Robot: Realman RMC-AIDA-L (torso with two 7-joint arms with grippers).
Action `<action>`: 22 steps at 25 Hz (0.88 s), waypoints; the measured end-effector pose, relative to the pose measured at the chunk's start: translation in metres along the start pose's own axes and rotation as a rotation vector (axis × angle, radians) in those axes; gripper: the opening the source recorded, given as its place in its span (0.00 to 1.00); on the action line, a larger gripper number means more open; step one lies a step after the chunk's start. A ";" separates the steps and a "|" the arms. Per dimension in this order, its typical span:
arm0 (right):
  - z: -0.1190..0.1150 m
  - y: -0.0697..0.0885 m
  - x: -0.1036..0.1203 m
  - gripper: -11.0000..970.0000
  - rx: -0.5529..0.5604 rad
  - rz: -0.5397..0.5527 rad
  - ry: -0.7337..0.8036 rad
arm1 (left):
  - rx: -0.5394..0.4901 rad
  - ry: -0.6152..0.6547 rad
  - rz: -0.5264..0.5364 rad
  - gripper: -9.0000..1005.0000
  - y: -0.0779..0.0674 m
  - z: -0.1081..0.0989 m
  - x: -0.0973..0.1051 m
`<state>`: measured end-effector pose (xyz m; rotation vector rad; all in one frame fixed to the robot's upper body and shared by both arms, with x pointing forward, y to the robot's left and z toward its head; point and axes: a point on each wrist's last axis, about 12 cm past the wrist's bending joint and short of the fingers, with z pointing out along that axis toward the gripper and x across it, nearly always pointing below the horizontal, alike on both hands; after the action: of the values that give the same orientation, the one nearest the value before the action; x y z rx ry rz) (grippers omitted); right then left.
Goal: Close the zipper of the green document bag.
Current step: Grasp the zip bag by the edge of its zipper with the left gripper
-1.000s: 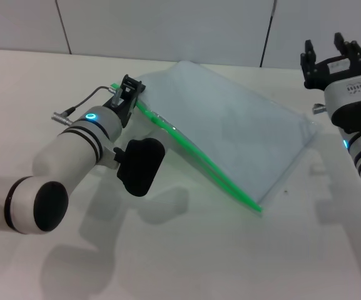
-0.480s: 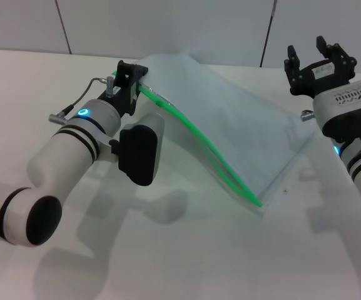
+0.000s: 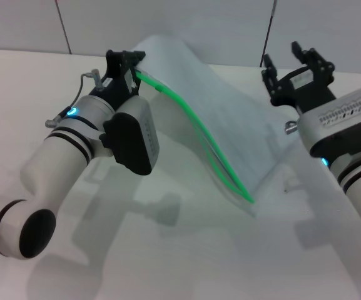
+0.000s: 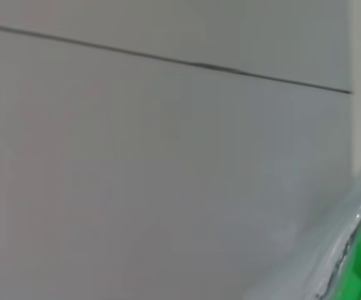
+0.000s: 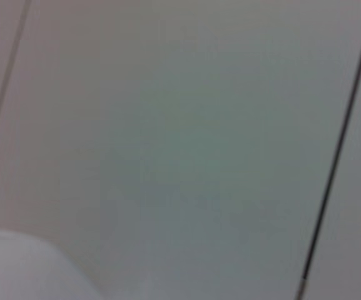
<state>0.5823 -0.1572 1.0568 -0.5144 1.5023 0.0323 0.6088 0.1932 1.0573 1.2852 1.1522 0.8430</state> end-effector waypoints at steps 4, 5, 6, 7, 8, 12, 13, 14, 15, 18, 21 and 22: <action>-0.002 0.007 -0.002 0.54 -0.054 -0.032 -0.020 | -0.054 -0.002 -0.061 0.06 0.004 -0.003 0.000; -0.002 0.009 -0.002 0.54 -0.069 -0.040 -0.025 | -0.066 -0.003 -0.075 0.06 0.004 -0.004 0.000; -0.003 0.011 -0.002 0.54 -0.084 -0.050 -0.032 | -0.076 -0.003 -0.089 0.06 0.005 -0.005 0.000; -0.004 0.013 -0.002 0.54 -0.104 -0.061 -0.039 | -0.086 -0.002 -0.105 0.06 0.005 -0.006 0.000; -0.006 0.016 -0.003 0.54 -0.125 -0.072 -0.047 | -0.106 0.001 -0.138 0.06 0.007 -0.008 0.000; -0.010 0.026 -0.004 0.54 -0.195 -0.104 -0.070 | -0.122 0.003 -0.160 0.06 0.008 -0.009 0.001; -0.012 0.030 -0.004 0.54 -0.214 -0.111 -0.075 | -0.126 0.003 -0.164 0.06 0.008 -0.010 0.002; -0.013 0.033 -0.005 0.54 -0.234 -0.117 -0.082 | -0.131 0.003 -0.168 0.06 0.008 -0.010 0.002; -0.015 0.036 -0.005 0.54 -0.253 -0.121 -0.088 | -0.134 0.003 -0.171 0.06 0.008 -0.010 0.002; -0.020 0.046 -0.007 0.54 -0.313 -0.142 -0.113 | -0.140 0.001 -0.181 0.06 0.008 -0.012 0.001; -0.023 0.051 -0.009 0.54 -0.342 -0.147 -0.127 | -0.138 -0.003 -0.182 0.06 0.007 -0.012 0.000; -0.024 0.053 -0.009 0.54 -0.352 -0.147 -0.132 | -0.137 -0.004 -0.181 0.06 0.007 -0.012 0.000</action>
<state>0.5414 -0.1153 1.0499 -0.8875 1.3312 0.2142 0.5981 0.1977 1.0654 1.0532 1.1680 0.7710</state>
